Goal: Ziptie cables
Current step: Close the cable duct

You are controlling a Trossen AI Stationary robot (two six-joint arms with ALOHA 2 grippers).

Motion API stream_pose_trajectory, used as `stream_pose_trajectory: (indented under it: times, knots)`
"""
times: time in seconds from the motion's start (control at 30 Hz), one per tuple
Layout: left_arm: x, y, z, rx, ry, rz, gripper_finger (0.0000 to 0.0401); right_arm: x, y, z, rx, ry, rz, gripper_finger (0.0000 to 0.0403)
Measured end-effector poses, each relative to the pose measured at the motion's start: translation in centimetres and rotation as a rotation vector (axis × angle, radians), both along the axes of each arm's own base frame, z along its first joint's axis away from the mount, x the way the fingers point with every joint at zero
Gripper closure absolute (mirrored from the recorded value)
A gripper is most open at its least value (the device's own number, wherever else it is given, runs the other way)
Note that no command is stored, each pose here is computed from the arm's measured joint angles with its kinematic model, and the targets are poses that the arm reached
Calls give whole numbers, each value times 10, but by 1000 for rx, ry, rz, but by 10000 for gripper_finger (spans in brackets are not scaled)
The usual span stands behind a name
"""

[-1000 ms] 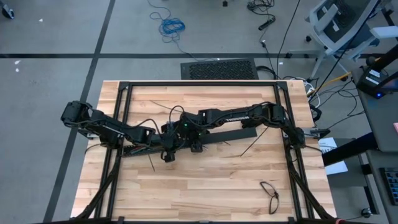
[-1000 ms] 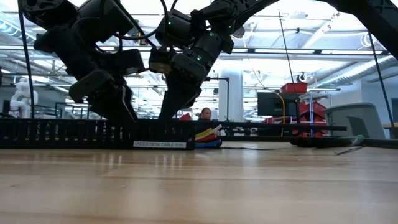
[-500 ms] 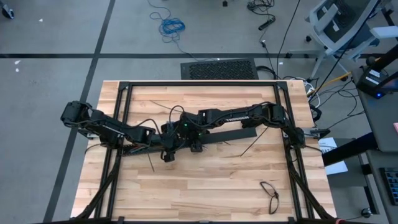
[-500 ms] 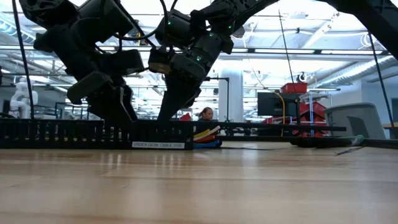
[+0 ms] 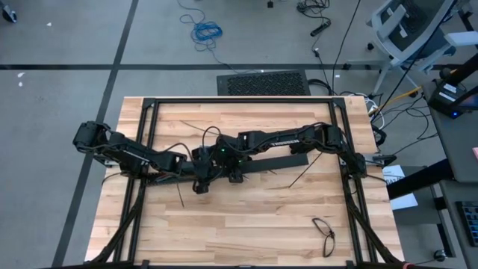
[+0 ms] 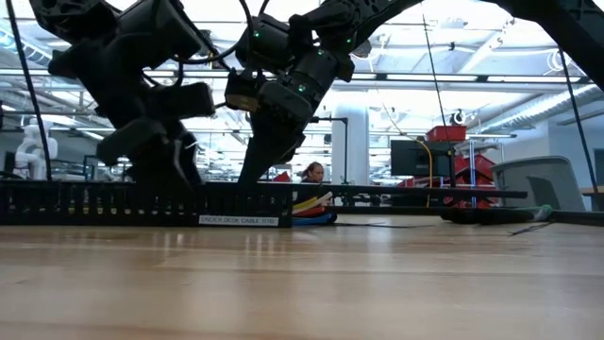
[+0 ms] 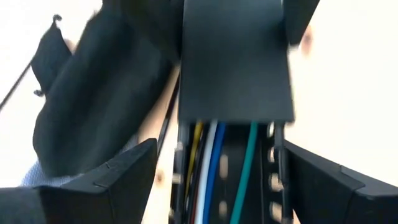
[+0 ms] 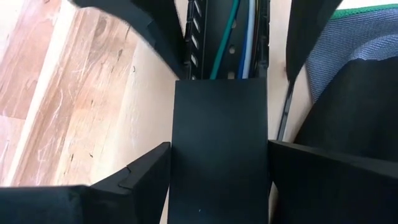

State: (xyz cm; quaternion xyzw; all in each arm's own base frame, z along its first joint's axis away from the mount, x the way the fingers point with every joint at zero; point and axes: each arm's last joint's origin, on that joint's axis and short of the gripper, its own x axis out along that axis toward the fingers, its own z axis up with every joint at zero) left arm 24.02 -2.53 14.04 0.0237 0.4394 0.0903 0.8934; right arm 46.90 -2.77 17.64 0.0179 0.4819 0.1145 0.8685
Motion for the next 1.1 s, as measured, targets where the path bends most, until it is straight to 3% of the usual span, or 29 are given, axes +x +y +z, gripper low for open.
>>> stream_pose_trajectory:
  times: [0.5, 0.83, 1.1]
  knots:
    - [-14, 1, -3, -3, 193, -17, 89, 0, 0, 0, -12, -2, 16, 155]
    - [-20, 1, 24, -66, 56, 40, 122, 0, -1, 0, -11, -2, 18, 155]
    - [-11, 0, 23, -86, -32, 59, 123, -1, 0, 0, -8, 4, 21, 155]
